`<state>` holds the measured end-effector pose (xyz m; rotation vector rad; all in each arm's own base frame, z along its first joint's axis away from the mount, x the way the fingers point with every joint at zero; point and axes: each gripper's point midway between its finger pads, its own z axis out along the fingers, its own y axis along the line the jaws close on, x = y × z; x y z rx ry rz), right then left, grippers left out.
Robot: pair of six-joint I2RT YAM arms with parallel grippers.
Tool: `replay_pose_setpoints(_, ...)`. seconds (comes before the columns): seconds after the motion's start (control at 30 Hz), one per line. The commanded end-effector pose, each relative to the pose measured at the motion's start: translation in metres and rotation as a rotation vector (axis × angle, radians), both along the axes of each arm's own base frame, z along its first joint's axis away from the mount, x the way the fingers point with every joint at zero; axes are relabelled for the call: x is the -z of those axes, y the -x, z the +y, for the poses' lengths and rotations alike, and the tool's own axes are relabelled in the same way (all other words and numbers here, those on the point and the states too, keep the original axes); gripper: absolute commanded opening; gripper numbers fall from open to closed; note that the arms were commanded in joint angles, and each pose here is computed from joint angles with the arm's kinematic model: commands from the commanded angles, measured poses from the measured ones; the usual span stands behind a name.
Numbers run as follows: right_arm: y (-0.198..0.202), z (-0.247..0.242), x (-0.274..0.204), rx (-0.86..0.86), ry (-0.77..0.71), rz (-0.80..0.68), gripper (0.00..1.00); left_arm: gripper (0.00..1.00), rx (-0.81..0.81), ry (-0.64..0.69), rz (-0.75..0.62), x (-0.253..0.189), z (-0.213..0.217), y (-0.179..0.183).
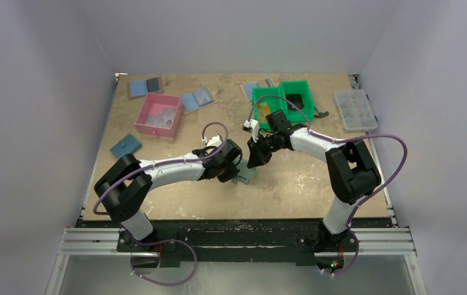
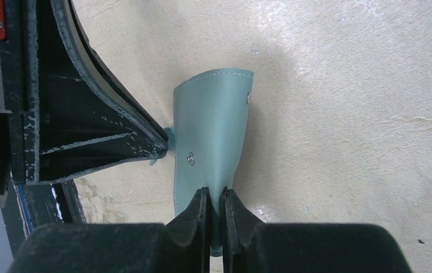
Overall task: Take the credit cards out of the card holder
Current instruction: Open the card holder at the center of the board.
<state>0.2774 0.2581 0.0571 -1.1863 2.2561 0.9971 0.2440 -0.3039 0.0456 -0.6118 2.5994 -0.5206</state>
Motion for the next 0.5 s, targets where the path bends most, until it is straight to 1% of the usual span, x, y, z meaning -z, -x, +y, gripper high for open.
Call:
replay_pose_setpoints(0.0, -0.014, 0.004, -0.018, 0.008, -0.019, -0.095, 0.09, 0.0, 0.106, -0.018, -0.032, -0.003, 0.008, 0.011)
replay_pose_setpoints(0.17, -0.018, -0.001, -0.014, 0.02, 0.01, -0.109, 0.1, 0.0, 0.195, -0.119, -0.043, 0.021, 0.032, 0.023)
replay_pose_setpoints(0.23, -0.019, -0.002, -0.013, 0.023, 0.02, -0.113, 0.12, 0.0, 0.221, -0.128, -0.068, 0.025, 0.039, 0.027)
replay_pose_setpoints(0.27, -0.019, -0.003, -0.012, 0.025, 0.025, -0.115, 0.14, 0.0, 0.234, -0.128, -0.089, 0.024, 0.042, 0.027)
replay_pose_setpoints(0.3, -0.02, -0.004, -0.011, 0.028, 0.032, -0.117, 0.18, 0.04, 0.242, -0.128, -0.111, 0.022, 0.045, 0.028)
replay_pose_setpoints(0.37, -0.021, -0.005, -0.011, 0.029, 0.041, -0.124, 0.26, 0.19, 0.254, -0.126, -0.156, 0.015, 0.05, 0.027)
replay_pose_setpoints(0.47, -0.028, -0.009, -0.013, 0.053, 0.066, -0.152, 0.4, 0.34, 0.261, -0.141, -0.205, 0.005, 0.058, 0.025)
